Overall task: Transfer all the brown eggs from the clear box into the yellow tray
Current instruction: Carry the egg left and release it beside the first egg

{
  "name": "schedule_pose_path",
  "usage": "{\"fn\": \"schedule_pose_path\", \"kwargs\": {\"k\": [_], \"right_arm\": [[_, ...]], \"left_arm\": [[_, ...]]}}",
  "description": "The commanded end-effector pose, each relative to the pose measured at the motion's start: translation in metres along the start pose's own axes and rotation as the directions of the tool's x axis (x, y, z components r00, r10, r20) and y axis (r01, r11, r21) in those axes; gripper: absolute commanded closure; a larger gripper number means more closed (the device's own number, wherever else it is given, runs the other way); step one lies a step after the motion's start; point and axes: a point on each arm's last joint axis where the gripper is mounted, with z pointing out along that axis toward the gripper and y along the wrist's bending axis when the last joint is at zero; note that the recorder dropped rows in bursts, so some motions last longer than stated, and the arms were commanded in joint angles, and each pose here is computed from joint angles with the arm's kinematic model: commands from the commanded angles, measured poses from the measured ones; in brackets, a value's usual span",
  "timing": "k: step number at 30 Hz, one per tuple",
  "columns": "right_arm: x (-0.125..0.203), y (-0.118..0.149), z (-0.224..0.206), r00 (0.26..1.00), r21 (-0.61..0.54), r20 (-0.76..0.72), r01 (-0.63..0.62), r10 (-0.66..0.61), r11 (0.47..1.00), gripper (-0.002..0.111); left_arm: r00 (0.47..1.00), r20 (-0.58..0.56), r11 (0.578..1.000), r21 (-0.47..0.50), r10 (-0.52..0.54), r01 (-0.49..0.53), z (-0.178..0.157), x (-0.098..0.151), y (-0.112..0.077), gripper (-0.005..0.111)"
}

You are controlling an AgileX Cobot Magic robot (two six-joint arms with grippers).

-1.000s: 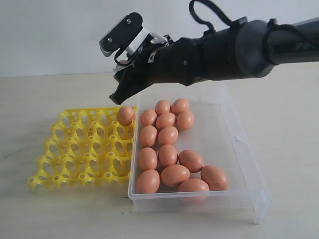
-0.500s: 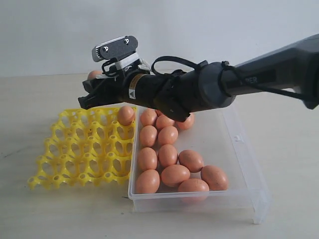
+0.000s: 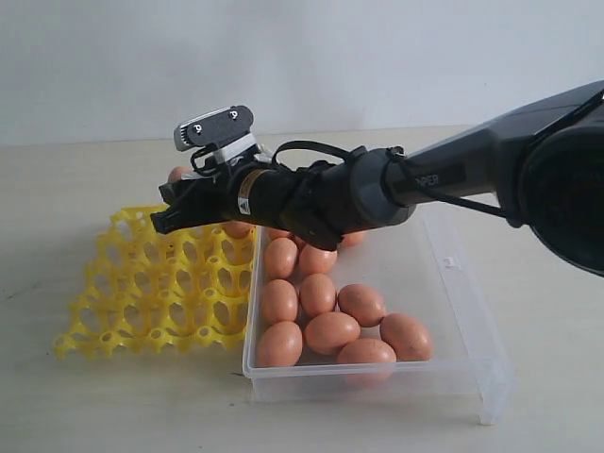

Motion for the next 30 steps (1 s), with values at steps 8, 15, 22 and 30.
{"fn": "schedule_pose_path", "kwargs": {"k": [8, 15, 22, 30], "right_arm": [[0.011, -0.001, 0.006, 0.989, -0.013, 0.005, 0.148, -0.148, 0.989, 0.097], [0.011, -0.006, 0.006, 0.992, 0.002, 0.009, 0.127, -0.127, 0.992, 0.061], [0.011, -0.008, 0.006, 0.995, 0.015, 0.012, 0.102, -0.102, 0.995, 0.047], [-0.102, -0.009, -0.089, 0.97, 0.249, -0.24, 0.108, -0.046, 0.963, 0.047]], "left_arm": [[1.0, 0.016, 1.0, 0.002, -0.004, 0.004, -0.001, -0.002, 0.0, 0.107], [1.0, 0.016, 1.0, 0.002, -0.004, 0.004, -0.001, -0.002, 0.0, 0.107], [1.0, 0.016, 1.0, 0.002, -0.004, 0.004, -0.001, -0.002, 0.0, 0.107], [1.0, 0.016, 1.0, 0.002, -0.004, 0.004, -0.001, -0.002, 0.0, 0.107]]}}
